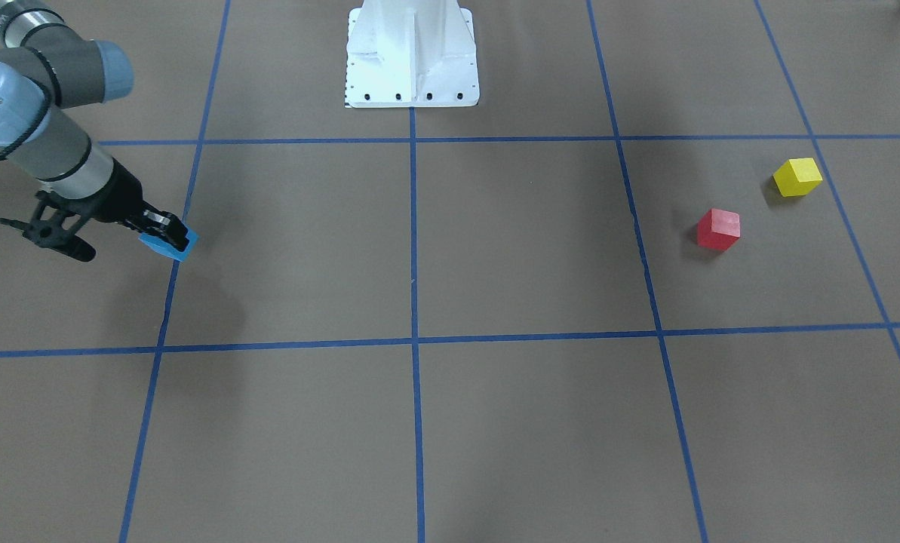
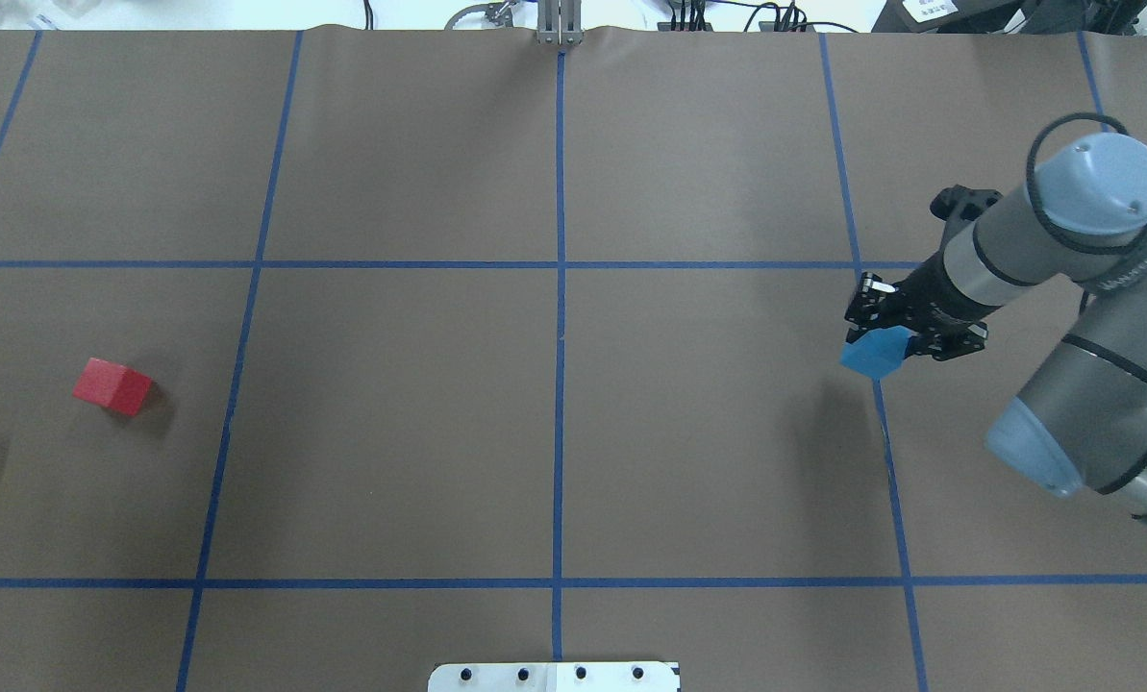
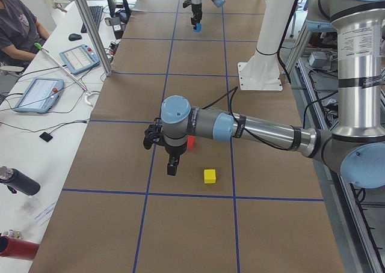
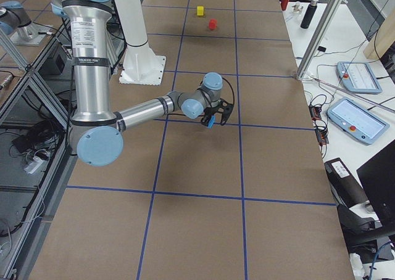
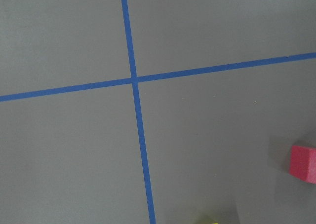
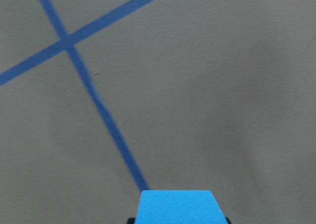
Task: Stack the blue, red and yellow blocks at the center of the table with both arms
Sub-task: 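Carry the blue cube with the right gripper to the table center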
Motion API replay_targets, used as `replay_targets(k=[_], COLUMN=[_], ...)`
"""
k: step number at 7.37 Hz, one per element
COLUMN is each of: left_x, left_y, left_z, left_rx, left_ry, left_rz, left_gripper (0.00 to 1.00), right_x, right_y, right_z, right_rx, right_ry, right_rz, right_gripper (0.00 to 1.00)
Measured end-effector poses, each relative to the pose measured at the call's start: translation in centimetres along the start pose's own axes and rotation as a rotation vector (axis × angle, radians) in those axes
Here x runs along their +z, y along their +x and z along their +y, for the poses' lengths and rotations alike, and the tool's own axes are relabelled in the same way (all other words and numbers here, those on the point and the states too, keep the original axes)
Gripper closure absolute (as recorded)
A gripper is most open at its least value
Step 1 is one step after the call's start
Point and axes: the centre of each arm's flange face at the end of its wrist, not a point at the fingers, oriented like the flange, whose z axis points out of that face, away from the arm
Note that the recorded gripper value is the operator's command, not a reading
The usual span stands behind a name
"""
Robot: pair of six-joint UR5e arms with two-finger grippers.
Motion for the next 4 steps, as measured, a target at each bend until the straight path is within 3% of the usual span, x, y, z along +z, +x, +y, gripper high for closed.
replay_targets(k=[4], left_x=[0.2], left_y=[-0.2], left_z=[-0.1], left_rx=[-0.004], left_ry=[-0.005], left_rz=[0.0], left_gripper=[0.0], right_x=[3.2], right_y=[-18.8], right_z=[5.0], right_rx=[-0.139], right_ry=[0.025], right_rz=[-0.016], right_gripper=[1.0])
